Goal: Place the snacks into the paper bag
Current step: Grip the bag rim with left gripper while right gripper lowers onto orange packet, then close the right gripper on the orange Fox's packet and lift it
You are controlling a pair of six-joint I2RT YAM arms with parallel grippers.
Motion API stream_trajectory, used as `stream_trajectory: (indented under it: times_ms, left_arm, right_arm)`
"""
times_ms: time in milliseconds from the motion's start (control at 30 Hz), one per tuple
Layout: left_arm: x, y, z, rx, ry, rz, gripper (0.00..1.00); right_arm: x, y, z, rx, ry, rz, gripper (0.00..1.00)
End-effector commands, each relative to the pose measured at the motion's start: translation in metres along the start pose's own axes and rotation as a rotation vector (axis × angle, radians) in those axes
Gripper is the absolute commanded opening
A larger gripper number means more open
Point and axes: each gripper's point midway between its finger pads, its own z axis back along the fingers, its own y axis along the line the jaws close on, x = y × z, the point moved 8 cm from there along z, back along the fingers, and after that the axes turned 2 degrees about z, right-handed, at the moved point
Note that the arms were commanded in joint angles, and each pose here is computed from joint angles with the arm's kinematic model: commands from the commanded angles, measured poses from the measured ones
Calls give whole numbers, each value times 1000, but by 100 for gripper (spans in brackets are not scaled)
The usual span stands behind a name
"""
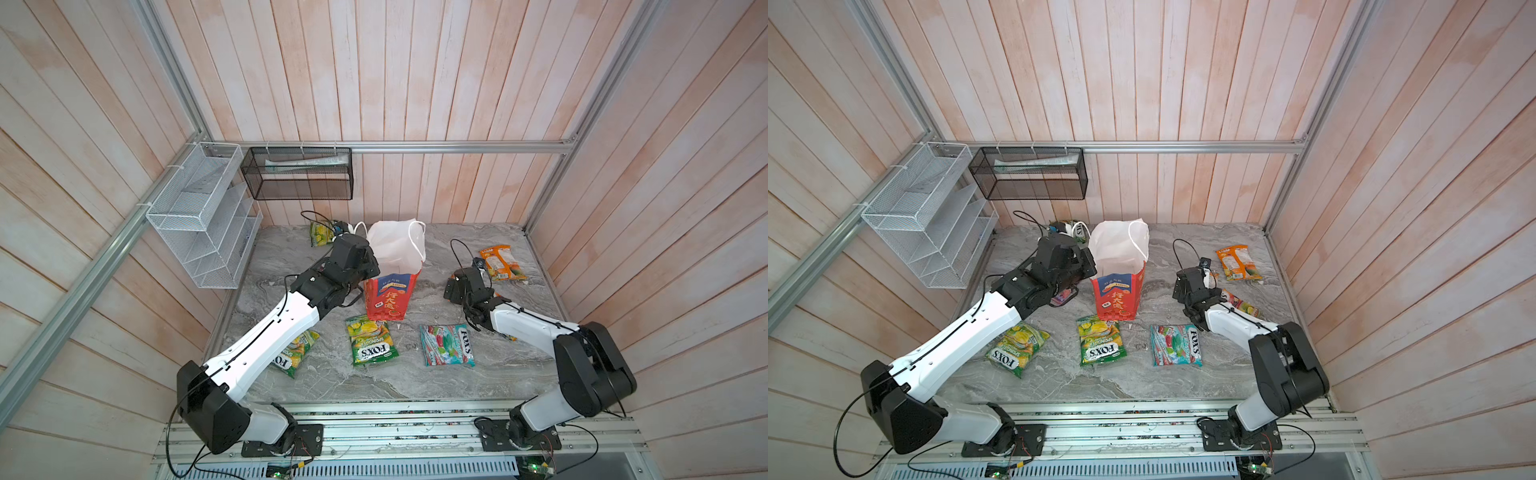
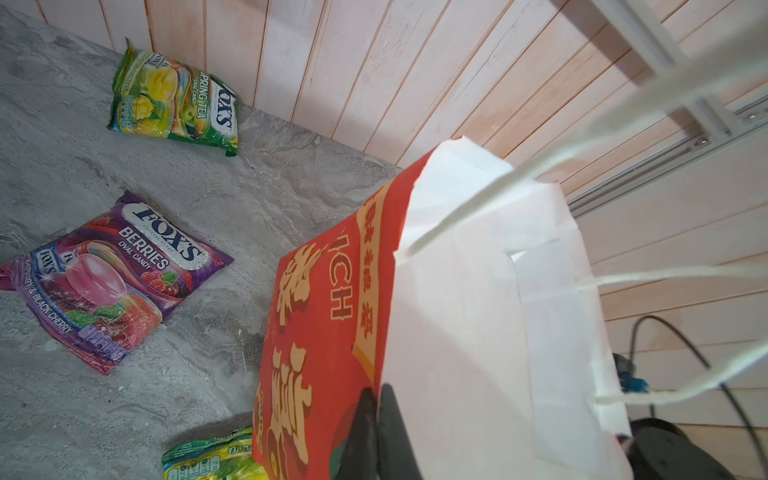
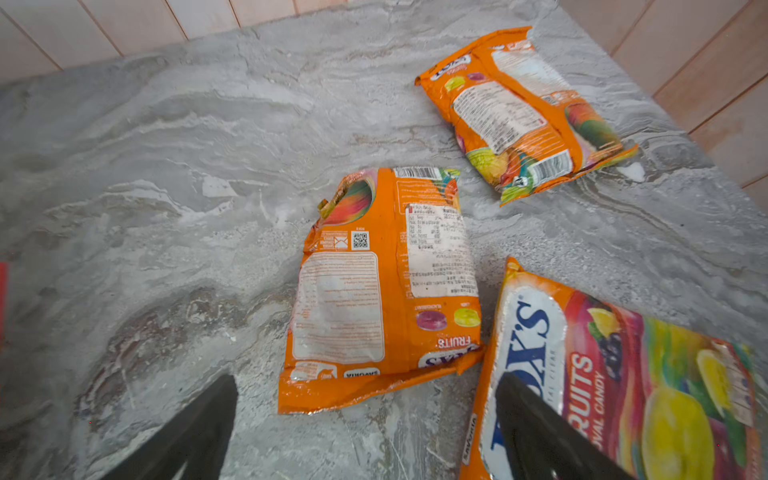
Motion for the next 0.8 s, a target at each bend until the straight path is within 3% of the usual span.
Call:
stream_trajectory:
  times_ms: [0, 400, 667, 767]
  left_arm:
    - [10, -11, 5, -117, -22, 40, 0]
    - [-4, -11, -40, -159, 79, 3, 0]
    - [-9, -2, -56, -78, 108, 12, 0]
    - [-10, -3, -56, -86, 120, 15, 0]
  right_arm:
    - [8, 3, -19, -1, 50, 27, 98]
    - [-1, 20, -65, -29, 184, 70, 96]
    - [-8, 16, -75, -34, 223, 64, 82]
    - [-10, 14, -77, -24, 237, 57, 73]
